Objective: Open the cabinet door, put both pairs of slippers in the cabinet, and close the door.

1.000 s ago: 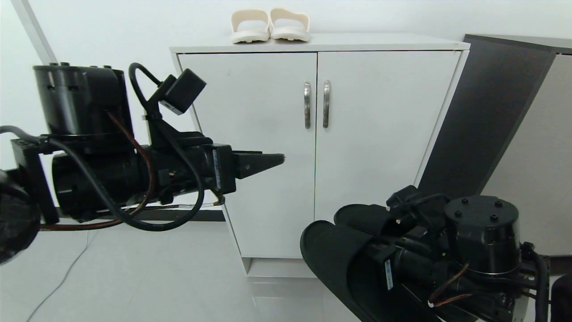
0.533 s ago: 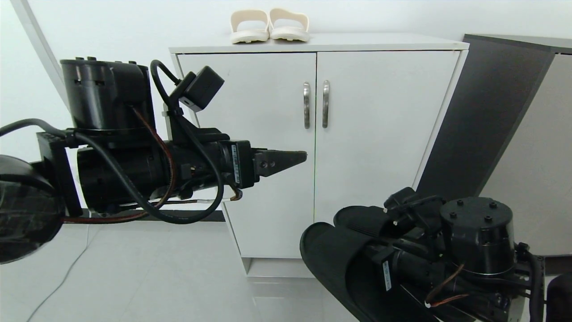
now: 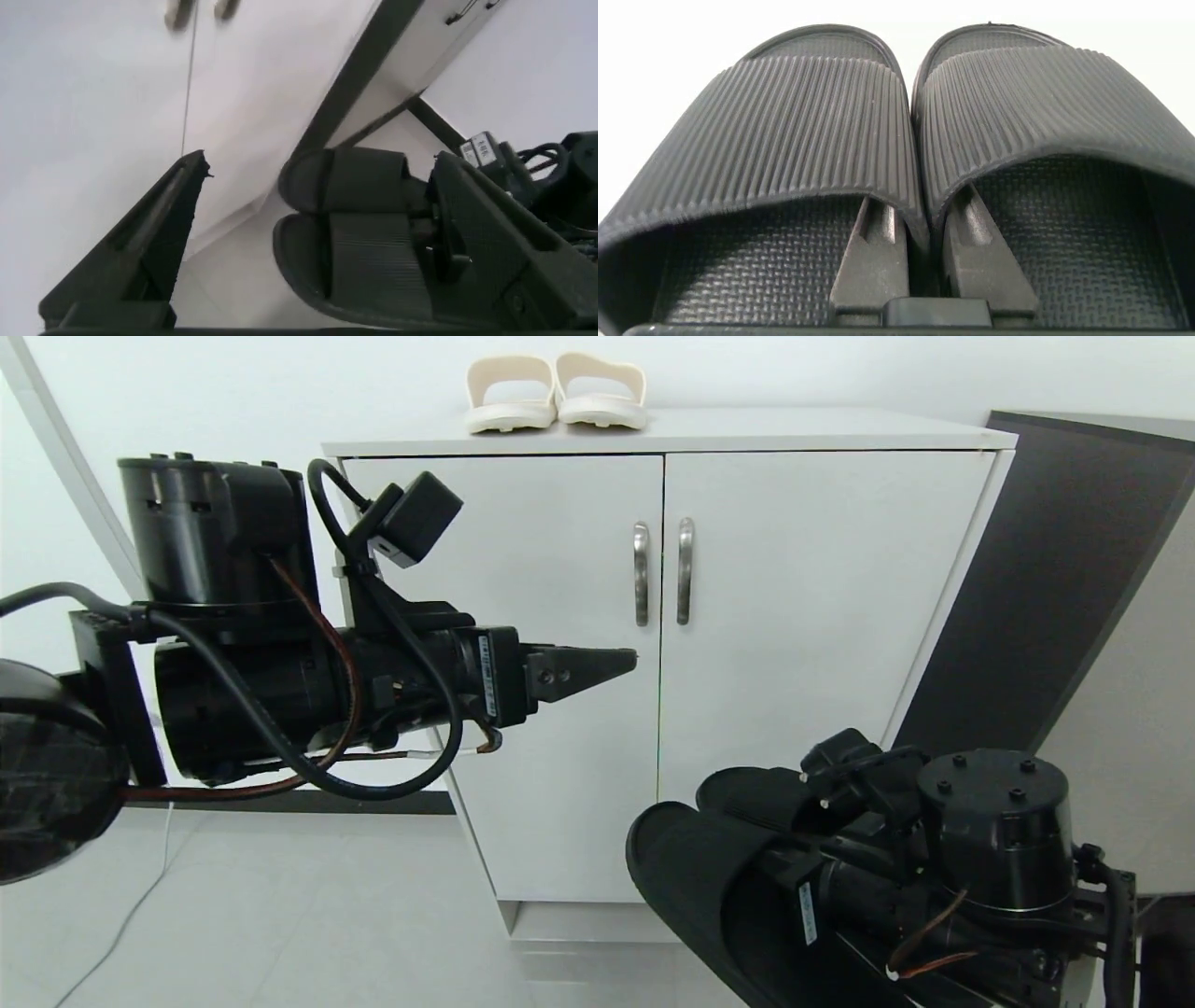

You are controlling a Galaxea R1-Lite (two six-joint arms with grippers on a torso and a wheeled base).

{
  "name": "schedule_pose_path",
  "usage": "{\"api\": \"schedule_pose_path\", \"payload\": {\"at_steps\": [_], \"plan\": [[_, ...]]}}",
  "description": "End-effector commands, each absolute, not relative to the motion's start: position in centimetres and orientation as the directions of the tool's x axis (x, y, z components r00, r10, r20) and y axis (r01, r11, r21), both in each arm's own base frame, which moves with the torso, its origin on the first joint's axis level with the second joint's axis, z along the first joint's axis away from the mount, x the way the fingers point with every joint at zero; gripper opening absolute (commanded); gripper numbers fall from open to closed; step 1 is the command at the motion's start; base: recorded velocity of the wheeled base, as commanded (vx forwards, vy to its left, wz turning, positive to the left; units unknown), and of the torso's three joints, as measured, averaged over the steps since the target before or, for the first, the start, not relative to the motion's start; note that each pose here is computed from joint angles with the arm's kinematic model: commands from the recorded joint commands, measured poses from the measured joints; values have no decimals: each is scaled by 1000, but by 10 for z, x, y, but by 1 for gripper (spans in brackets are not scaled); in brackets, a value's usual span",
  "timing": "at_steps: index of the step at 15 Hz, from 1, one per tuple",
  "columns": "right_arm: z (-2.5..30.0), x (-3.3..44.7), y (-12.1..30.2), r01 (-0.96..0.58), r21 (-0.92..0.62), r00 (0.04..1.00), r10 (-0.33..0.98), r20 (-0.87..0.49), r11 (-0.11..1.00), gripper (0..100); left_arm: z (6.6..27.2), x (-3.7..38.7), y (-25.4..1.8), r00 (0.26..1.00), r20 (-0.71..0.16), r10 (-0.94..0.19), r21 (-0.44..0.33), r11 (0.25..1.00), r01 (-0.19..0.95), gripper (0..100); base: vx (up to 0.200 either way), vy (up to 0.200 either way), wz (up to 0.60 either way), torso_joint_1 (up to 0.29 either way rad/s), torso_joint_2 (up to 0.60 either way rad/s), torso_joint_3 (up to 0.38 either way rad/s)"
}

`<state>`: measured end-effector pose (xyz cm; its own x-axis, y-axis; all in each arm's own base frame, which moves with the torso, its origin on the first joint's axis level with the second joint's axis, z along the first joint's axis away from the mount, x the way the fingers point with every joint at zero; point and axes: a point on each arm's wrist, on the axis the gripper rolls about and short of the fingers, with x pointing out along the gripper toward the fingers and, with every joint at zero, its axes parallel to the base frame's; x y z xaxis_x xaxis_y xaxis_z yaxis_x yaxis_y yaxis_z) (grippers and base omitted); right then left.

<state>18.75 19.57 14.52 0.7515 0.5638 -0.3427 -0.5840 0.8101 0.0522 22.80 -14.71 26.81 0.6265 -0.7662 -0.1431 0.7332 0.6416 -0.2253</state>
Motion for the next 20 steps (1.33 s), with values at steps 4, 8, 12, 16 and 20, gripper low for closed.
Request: {"api": "schedule_pose_path", "payload": {"at_steps": [4,8,12,16,20], "plan": [[141,181,192,-667,87,675,650,-349,740,0,280,207,-171,478,-100,-873,-250,487,837,100,0,0,0,0,0,0],[136,181,193,-668,82,671,646,-364,740,0,283,221,-198,359,-71,-931,-318,362,876,100,0,0,0,0,0,0],[134,179,193,-676,83,662,654,-367,732,0,278,247,-217,374,-57,-926,-312,372,874,100,0,0,0,0,0,0],[134,179,193,-683,87,654,661,-367,725,0,279,262,-218,449,-50,-892,-302,442,845,100,0,0,0,0,0,0],[134,180,194,-682,87,656,661,-365,726,0,282,269,-213,503,-40,-863,-293,491,820,100,0,0,0,0,0,0]]}}
